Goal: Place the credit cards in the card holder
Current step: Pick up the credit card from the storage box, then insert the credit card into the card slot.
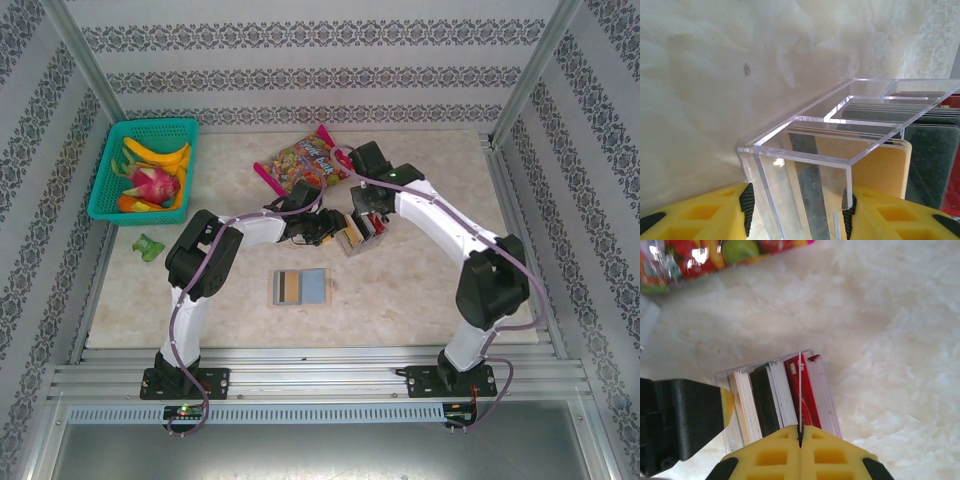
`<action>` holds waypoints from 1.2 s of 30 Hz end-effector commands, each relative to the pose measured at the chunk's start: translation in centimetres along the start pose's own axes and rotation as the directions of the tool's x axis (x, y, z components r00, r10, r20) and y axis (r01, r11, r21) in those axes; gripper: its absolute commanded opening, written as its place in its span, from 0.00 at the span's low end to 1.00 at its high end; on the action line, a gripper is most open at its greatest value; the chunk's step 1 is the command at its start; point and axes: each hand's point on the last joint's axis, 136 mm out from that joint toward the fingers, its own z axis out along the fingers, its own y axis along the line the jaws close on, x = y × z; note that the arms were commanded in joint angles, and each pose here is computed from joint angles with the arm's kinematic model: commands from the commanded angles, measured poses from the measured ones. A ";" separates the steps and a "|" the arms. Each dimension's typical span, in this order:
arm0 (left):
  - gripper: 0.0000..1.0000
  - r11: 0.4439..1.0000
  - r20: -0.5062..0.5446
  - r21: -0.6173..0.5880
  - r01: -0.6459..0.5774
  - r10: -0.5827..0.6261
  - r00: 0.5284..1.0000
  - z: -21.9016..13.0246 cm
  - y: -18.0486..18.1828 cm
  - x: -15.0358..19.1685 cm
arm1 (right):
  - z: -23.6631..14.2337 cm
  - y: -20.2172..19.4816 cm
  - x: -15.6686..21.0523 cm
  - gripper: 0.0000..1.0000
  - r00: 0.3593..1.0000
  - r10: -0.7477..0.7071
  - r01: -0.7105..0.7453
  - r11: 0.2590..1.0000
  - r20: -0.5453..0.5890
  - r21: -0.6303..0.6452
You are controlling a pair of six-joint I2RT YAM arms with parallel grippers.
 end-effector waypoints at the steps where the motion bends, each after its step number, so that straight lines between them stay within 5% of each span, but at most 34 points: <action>1: 0.52 0.999 0.023 0.008 -0.048 0.048 0.999 -1.6 -2.0 -0.2 | -2.8 -2.0 -0.4 0.00 0.991 0.116 -0.120 0.991 0.072 0.054; 9: 0.52 0.996 0.104 0.014 -0.084 0.082 0.991 -4.9 -3.4 -0.6 | -5.1 0.8 0.7 0.00 0.957 0.266 -0.265 0.964 0.116 -0.031; 12: 0.52 0.994 0.145 0.009 -0.106 0.104 0.984 -7.0 -3.3 -0.3 | -5.8 3.2 1.3 0.00 0.937 0.335 -0.309 0.929 0.105 -0.205; 18: 0.58 0.984 0.207 0.129 -0.124 0.096 0.974 -12.3 -2.7 1.1 | -7.5 7.5 3.1 0.00 0.906 0.421 -0.329 0.757 0.037 -0.564; 23: 0.62 0.950 0.157 0.287 -0.126 0.083 0.984 -15.3 -2.4 3.5 | -8.2 10.9 4.3 0.00 0.883 0.457 -0.372 0.536 -0.110 -0.758; 29: 0.65 0.908 0.128 0.402 -0.121 0.076 0.989 -17.2 -3.2 4.9 | -7.5 12.7 4.7 0.00 0.837 0.497 -0.445 0.373 -0.230 -0.814; 36: 0.52 0.872 0.118 0.483 -0.083 0.029 0.993 -17.7 -3.9 4.1 | -7.0 13.5 4.6 0.00 0.822 0.484 -0.487 0.321 -0.302 -0.812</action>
